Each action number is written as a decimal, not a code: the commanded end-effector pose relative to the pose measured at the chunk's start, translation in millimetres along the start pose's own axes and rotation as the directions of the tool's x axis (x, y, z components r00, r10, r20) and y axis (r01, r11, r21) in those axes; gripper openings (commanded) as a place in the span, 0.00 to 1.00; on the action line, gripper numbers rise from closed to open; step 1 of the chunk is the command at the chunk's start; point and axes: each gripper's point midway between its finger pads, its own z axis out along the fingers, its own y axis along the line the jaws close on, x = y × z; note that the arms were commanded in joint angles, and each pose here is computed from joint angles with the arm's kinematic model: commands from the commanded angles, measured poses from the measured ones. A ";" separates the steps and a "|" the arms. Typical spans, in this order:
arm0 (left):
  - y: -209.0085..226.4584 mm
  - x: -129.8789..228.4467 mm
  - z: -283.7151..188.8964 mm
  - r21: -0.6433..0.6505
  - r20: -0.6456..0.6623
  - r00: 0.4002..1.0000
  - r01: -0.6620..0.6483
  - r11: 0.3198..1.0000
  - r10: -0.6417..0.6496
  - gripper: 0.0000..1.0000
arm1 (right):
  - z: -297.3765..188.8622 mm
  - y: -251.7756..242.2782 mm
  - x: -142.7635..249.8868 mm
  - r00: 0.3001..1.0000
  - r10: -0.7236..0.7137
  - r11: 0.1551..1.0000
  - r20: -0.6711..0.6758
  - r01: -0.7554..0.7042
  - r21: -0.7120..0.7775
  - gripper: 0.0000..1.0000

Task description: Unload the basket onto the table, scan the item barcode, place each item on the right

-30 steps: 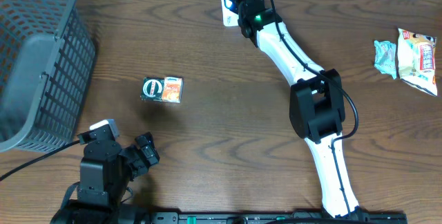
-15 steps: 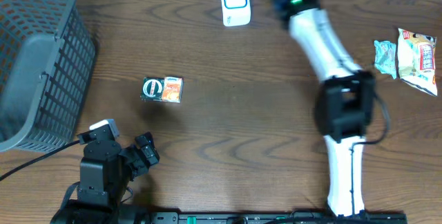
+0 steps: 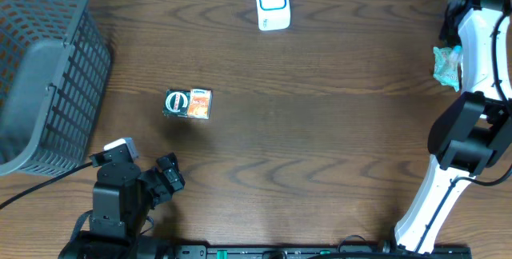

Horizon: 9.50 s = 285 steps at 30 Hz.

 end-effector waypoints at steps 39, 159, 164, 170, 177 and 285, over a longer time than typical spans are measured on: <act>0.5 -0.9 -1.2 -0.001 0.006 1.000 0.000 1.000 0.000 0.98 | -314.4 446.2 298.4 0.828 -0.553 0.235 -0.094 0.047 -0.971 0.63; 0.6 -0.9 -1.2 -0.001 0.006 1.000 0.000 1.000 0.000 0.98 | -106.7 280.6 253.5 0.654 -0.750 0.476 -0.103 0.425 -0.769 0.31; 0.6 -0.9 -1.2 -0.001 0.006 1.000 0.000 1.000 0.000 0.97 | -103.6 278.0 252.0 0.664 -0.737 0.502 -0.124 0.416 -0.758 0.08; 0.5 -0.9 -1.2 -0.001 0.006 1.000 0.000 1.000 0.000 0.98 | -114.2 259.6 224.3 0.679 -0.720 0.541 -0.140 0.424 -0.726 0.26; 0.6 -0.9 -1.2 -0.001 0.006 1.000 0.000 1.000 0.000 0.97 | -137.3 224.1 180.6 0.687 -0.716 0.609 -0.120 0.531 -0.590 0.58; 0.5 -0.9 -1.2 -0.001 0.006 1.000 0.000 1.000 0.000 0.97 | -293.8 244.4 204.5 0.813 -0.526 -0.494 0.248 -0.055 -0.867 0.01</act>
